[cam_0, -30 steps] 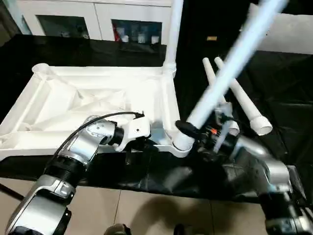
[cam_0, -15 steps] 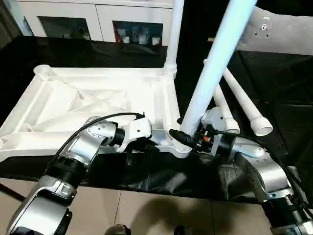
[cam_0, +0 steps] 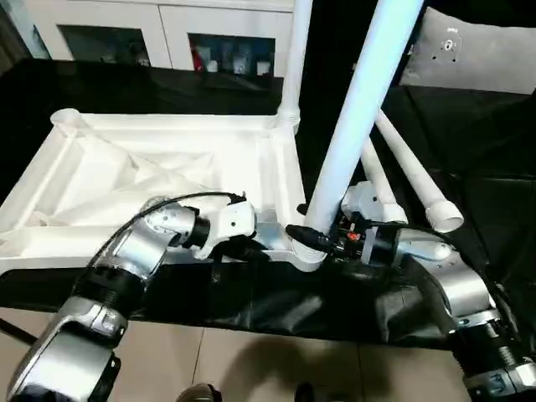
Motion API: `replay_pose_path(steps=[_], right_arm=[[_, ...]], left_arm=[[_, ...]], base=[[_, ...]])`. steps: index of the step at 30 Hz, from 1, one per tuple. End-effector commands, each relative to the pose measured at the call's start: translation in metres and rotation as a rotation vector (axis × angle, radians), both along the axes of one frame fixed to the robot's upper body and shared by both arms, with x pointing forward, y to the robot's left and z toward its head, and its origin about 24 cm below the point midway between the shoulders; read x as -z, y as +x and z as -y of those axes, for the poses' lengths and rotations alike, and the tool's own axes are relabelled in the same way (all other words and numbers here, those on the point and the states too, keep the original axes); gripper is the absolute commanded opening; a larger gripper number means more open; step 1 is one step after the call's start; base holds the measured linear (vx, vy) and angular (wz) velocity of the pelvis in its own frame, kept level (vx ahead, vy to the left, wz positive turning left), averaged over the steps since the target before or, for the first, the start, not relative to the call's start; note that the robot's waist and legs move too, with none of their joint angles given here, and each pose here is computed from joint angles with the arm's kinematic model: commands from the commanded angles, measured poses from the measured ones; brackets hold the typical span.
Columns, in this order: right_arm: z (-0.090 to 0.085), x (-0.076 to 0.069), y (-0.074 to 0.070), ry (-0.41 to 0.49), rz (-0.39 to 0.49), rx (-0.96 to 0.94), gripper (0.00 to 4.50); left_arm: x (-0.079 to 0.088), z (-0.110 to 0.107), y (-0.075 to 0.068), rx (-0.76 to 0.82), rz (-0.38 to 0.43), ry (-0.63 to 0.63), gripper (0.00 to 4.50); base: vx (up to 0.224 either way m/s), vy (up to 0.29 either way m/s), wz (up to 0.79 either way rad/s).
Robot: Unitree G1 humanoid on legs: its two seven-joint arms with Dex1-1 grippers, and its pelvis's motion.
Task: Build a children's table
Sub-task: Rotate leg to tighten
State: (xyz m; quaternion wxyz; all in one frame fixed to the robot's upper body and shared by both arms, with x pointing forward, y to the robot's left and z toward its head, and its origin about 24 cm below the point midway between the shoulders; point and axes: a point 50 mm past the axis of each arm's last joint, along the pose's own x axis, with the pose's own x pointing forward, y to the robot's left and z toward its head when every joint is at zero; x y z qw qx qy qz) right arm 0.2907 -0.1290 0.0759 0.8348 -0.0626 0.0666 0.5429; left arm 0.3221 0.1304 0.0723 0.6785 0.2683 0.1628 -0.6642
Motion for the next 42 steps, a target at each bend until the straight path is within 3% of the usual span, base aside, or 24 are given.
replay_pose_path(steps=[1,8,11,15,18,22,24,25,29,38,39,41,42], right_arm=[[0.0,0.048,-0.021,-0.112,-0.238,-0.058,1.9],[-0.007,0.046,-0.017,-0.084,-0.238,-0.028,1.9],[-0.008,0.045,-0.015,-0.065,-0.234,0.024,1.9],[-0.007,0.047,-0.007,-0.082,-0.195,0.206,1.9],[-0.008,0.046,0.0,-0.083,-0.191,0.295,1.9],[-0.017,0.042,0.02,-0.078,-0.189,0.44,1.9],[-0.018,0.042,0.022,-0.081,-0.192,0.458,1.9],[-0.021,0.042,0.028,-0.075,-0.203,0.499,1.9],[-0.024,0.042,0.029,-0.081,-0.21,0.511,1.9],[-0.027,0.044,0.03,-0.057,-0.217,0.516,1.9],[-0.027,0.044,0.031,-0.05,-0.219,0.517,2.25],[-0.025,0.042,0.033,-0.035,-0.21,0.527,2.25],[-0.024,0.041,0.034,-0.032,-0.207,0.531,2.46]], left_arm=[[-0.009,-0.005,0.007,-0.008,0.042,-0.011,0.0],[-0.017,-0.019,0.017,-0.091,0.059,0.007,0.0],[-0.015,-0.023,0.014,-0.132,0.042,-0.02,0.0],[-0.006,-0.025,-0.001,-0.239,0.011,-0.046,0.0],[-0.003,-0.017,-0.009,-0.284,0.014,-0.058,0.0],[-0.01,0.024,-0.02,-0.327,0.021,-0.13,0.0],[-0.012,0.031,-0.021,-0.34,0.026,-0.141,0.0],[-0.019,0.053,-0.024,-0.352,0.038,-0.16,0.0],[-0.02,0.068,-0.021,-0.397,0.096,-0.127,0.0],[-0.02,0.059,-0.021,-0.441,0.124,-0.111,0.0],[-0.021,0.058,-0.021,-0.442,0.127,-0.116,0.0],[-0.021,0.053,-0.02,-0.436,0.13,-0.13,0.0],[-0.02,0.051,-0.02,-0.438,0.128,-0.133,0.0]], base=[[0.0,0.0,0.0],[0.0,0.0,0.0],[0.0,0.0,0.0],[0.0,0.0,0.0],[0.0,0.0,0.0],[0.0,0.0,0.0],[0.0,0.0,0.0],[0.0,0.0,0.0],[0.0,0.0,0.0],[0.0,0.0,0.0],[0.0,0.0,0.0],[0.0,0.0,0.0],[0.0,0.0,0.0]])
